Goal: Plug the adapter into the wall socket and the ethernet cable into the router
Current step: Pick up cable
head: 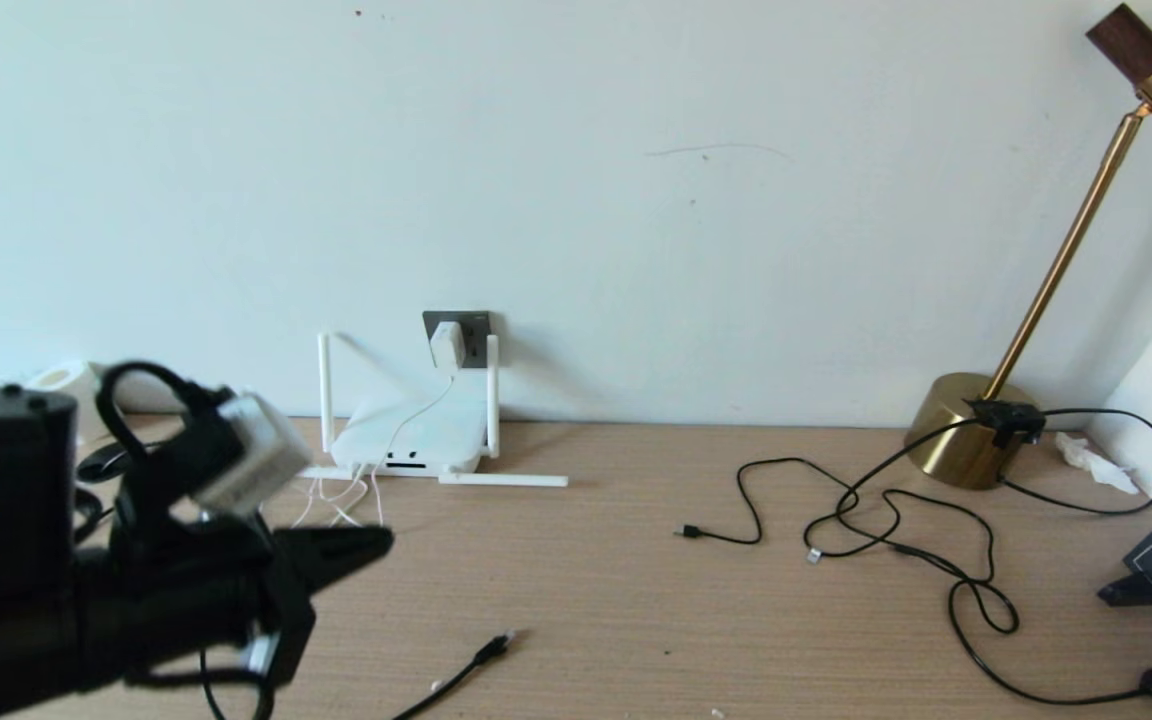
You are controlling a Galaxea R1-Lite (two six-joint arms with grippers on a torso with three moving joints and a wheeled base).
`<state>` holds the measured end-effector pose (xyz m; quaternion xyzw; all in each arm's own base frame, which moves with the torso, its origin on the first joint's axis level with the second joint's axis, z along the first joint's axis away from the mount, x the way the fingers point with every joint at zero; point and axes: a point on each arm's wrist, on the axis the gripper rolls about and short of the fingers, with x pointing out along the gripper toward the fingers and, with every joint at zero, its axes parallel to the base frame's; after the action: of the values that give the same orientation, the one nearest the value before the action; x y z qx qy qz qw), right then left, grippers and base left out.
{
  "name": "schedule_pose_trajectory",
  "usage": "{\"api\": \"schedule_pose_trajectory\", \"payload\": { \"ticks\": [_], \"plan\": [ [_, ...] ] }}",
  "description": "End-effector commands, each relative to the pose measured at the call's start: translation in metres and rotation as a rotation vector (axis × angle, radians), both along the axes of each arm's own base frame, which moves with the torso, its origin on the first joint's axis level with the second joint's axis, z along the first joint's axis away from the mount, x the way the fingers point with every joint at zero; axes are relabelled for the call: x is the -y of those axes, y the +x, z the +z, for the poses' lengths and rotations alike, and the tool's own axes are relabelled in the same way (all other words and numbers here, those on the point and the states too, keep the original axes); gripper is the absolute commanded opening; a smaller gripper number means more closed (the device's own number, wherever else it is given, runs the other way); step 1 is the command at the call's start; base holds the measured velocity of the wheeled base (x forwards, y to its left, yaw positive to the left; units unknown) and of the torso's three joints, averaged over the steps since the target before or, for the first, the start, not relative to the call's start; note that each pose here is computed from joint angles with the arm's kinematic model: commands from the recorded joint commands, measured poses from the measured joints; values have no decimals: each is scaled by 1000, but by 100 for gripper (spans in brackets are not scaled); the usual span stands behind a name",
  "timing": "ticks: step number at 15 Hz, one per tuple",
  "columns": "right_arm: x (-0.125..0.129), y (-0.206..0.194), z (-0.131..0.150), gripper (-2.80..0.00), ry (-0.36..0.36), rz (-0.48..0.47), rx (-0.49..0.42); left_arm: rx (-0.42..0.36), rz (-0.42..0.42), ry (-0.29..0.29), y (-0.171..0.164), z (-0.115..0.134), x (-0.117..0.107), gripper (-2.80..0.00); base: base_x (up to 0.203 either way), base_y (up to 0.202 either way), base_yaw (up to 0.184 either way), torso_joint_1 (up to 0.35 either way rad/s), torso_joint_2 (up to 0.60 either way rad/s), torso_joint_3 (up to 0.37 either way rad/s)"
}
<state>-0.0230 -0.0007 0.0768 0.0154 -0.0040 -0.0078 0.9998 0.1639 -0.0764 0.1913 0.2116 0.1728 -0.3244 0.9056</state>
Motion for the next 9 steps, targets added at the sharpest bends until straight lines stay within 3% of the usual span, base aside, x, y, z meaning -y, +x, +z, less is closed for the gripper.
{"api": "schedule_pose_trajectory", "payload": {
  "ticks": [1, 2, 4, 9],
  "plan": [
    [0, 0, 0, -280, 0, 0, -1, -149, -103, 139, -11, -31, 7, -280, 0, 0, 0, 0, 0, 0],
    [0, 0, 0, -280, -1, 0, -1, -212, -131, 187, -1, -47, 15, 0, 0, 0, 0, 0, 0, 0],
    [0, 0, 0, -280, 0, 0, -2, -280, -161, 251, 18, -75, 30, 0, 0, 0, 0, 0, 0, 0],
    [0, 0, 0, -280, -1, 0, -1, -323, -176, 338, 52, -124, 58, 0, 0, 0, 0, 0, 0, 0]
  ]
}}
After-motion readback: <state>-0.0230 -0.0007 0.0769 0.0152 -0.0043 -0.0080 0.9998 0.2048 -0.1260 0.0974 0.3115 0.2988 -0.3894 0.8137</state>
